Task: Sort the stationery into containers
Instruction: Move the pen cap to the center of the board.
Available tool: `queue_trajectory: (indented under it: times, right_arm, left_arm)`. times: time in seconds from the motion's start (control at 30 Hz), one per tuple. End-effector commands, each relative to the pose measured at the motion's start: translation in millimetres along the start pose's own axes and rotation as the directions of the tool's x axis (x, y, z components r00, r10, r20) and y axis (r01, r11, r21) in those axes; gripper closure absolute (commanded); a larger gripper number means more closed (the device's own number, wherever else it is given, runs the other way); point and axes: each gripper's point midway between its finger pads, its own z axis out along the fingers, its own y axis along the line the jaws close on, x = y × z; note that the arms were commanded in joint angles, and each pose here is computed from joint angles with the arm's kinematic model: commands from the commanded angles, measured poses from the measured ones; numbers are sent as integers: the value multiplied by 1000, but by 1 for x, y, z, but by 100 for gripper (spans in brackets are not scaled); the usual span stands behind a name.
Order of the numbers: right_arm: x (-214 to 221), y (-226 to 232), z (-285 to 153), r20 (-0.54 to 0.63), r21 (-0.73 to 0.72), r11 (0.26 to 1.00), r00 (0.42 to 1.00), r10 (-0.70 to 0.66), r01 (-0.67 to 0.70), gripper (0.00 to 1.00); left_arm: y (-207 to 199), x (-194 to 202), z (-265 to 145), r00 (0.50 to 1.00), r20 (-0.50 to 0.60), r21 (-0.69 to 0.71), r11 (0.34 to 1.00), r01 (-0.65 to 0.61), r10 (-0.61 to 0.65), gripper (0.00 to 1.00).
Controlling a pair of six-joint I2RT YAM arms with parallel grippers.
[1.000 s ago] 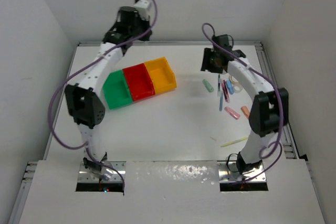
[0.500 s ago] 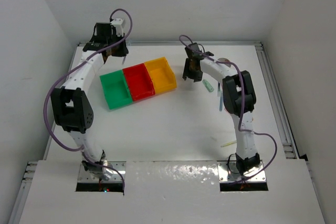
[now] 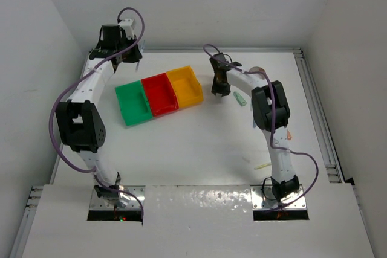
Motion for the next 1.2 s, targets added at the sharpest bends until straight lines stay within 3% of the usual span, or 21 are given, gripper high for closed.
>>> queue_trajectory:
  times: [0.0, 0.17, 0.27, 0.33, 0.47, 0.53, 0.7, 0.8, 0.9, 0.97, 1.07, 1.1, 1.17]
  right_arm:
    - [-14, -1, -5, 43, 13, 1000, 999, 18, -18, 66]
    - [-7, -6, 1, 24, 27, 1000, 1000, 13, -14, 80]
    - [-6, -14, 4, 12, 35, 999, 1000, -10, 10, 95]
    - [-4, -15, 3, -3, 11, 1000, 1000, -26, 26, 100]
    - [-4, -9, -8, 1, -169, 977, 992, -130, 128, 100]
    - [-14, -10, -19, 46, -183, 967, 984, -171, 177, 100]
    - [-16, -12, -20, 40, -243, 946, 977, -211, 215, 100]
    - [-8, -13, -22, 44, -253, 912, 945, -324, 324, 100]
    - [18, -21, -28, 17, -272, 808, 842, -540, 523, 100]
    - [45, -37, -34, -10, -283, 641, 666, -746, 714, 100]
    - [64, -57, -43, -42, -260, 530, 539, -842, 807, 100]
    - [83, -68, -40, -61, -281, 460, 462, -885, 842, 100]
    - [92, -75, -42, -57, -285, 407, 409, -911, 868, 100]
  left_arm:
    - [-5, -22, 2, 998, 65, 22, 1000, -10, 8, 100]
    - [-4, -22, 5, 998, 64, 23, 1000, -22, 20, 100]
    - [-3, -20, 7, 997, 60, 27, 998, -51, 50, 100]
    - [-3, -20, 8, 995, 62, 33, 997, -75, 73, 100]
    - [-8, -18, 10, 972, 71, 83, 970, -228, 223, 100]
    - [-7, -18, 13, 946, 75, 75, 944, -320, 315, 100]
    - [-3, -22, 17, 934, 81, 44, 935, -353, 349, 100]
    - [-7, -24, 16, 931, 88, 48, 932, -360, 355, 100]
    - [-7, -25, 15, 925, 91, 44, 926, -374, 369, 100]
    - [-5, -27, 14, 921, 93, 33, 924, -382, 377, 100]
    - [-5, -25, 15, 921, 90, 34, 923, -382, 378, 100]
    - [-5, -26, 15, 921, 91, 34, 923, -384, 380, 100]
    - [-6, -26, 15, 922, 94, 38, 924, -380, 376, 100]
